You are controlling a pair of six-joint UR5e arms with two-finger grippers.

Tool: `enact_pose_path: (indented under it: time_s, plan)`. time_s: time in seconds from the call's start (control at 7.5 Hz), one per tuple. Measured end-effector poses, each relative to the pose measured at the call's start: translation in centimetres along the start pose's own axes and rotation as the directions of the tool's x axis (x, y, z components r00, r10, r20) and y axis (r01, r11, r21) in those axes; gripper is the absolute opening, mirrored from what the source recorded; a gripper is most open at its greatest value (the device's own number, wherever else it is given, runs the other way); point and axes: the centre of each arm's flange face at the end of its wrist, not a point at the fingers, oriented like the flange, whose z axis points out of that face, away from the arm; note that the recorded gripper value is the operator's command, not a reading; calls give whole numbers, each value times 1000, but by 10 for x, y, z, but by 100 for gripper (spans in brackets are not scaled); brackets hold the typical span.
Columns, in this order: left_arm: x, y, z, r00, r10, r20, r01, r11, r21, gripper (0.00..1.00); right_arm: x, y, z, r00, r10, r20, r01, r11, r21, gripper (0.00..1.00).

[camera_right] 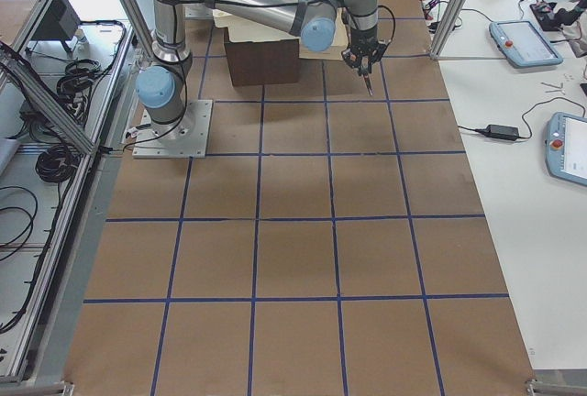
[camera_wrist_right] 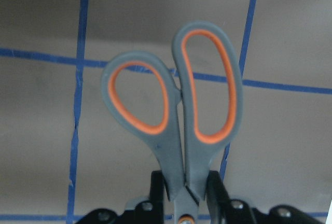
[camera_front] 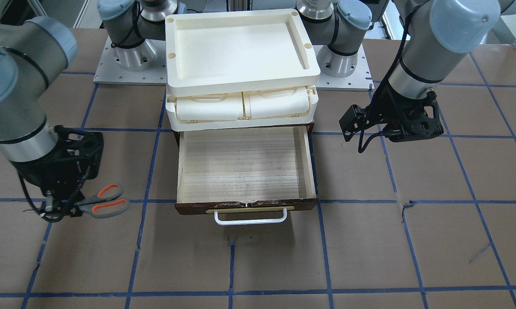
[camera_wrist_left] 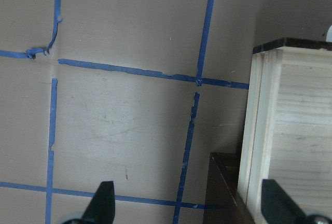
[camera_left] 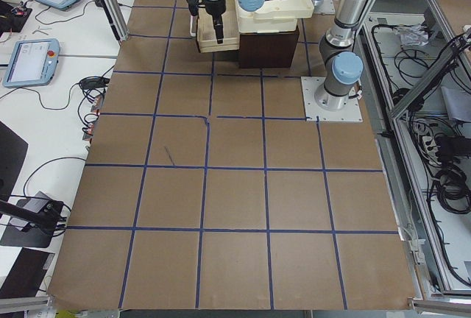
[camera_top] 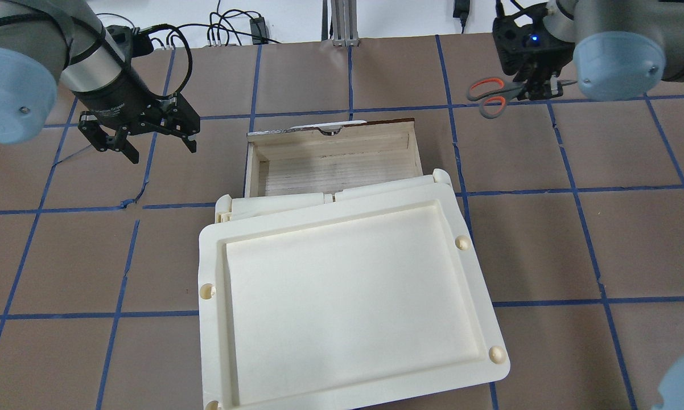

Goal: Put scissors in drawer and close it
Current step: 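Carry the scissors with the right gripper over the open drawer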

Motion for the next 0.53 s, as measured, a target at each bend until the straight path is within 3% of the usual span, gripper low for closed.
enact_pose_path:
  time_s: [0.27, 0.53]
  plan:
    - [-3, -1, -1, 1000, 11, 0, -11, 1000, 2, 100, -14, -112, -12, 999, 36, 11, -36, 999, 37, 2]
    - [-5, -1, -1, 1000, 24, 1, -24, 1000, 4, 100, -27, -183, -16, 998, 51, 31, -52, 997, 53, 2]
